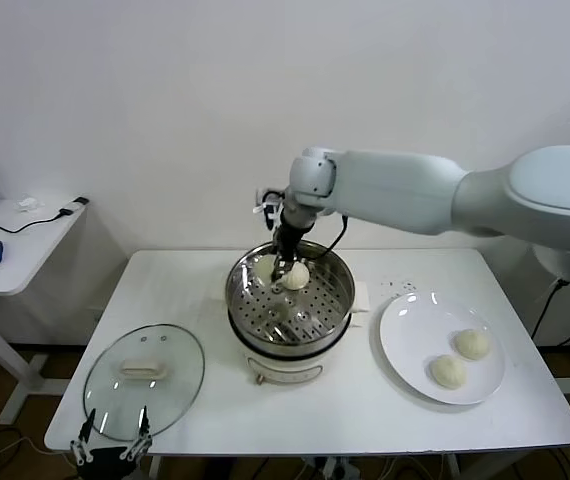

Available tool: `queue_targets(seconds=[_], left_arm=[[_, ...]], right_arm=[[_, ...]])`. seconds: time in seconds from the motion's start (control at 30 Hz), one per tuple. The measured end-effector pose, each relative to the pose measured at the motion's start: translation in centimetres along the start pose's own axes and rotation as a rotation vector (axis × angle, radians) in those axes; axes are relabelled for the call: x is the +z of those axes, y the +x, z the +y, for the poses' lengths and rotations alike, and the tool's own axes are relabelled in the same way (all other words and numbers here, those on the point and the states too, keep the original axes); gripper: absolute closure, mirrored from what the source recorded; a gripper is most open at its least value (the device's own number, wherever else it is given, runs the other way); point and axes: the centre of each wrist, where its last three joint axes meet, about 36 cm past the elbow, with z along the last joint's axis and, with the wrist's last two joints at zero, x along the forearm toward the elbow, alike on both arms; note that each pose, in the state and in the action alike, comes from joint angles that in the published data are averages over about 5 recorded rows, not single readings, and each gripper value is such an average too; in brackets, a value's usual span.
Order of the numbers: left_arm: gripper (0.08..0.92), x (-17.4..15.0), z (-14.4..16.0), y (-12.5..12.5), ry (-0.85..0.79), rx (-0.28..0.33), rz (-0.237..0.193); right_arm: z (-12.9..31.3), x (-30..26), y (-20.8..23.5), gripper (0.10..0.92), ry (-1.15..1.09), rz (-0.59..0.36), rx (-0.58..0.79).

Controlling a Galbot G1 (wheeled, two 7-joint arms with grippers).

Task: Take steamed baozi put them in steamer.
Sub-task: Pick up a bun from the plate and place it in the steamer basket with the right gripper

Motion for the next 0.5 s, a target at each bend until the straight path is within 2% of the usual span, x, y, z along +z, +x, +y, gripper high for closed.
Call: queue_targets(seconds=[0.33,0.5], left_arm=[[0.177,-0.2,-0.1,0.0,0.008,-0.003,-0.004],[0.177,-0.3,0.0,-0.1,0.008,-0.004,-0.004]], right_arm=[[1.2,-0.2,-4.3,0.461,-0.014,0.021,-0.032],[1.3,-0.2,-4.7,0.364,-0.024,0.021,-0.034]])
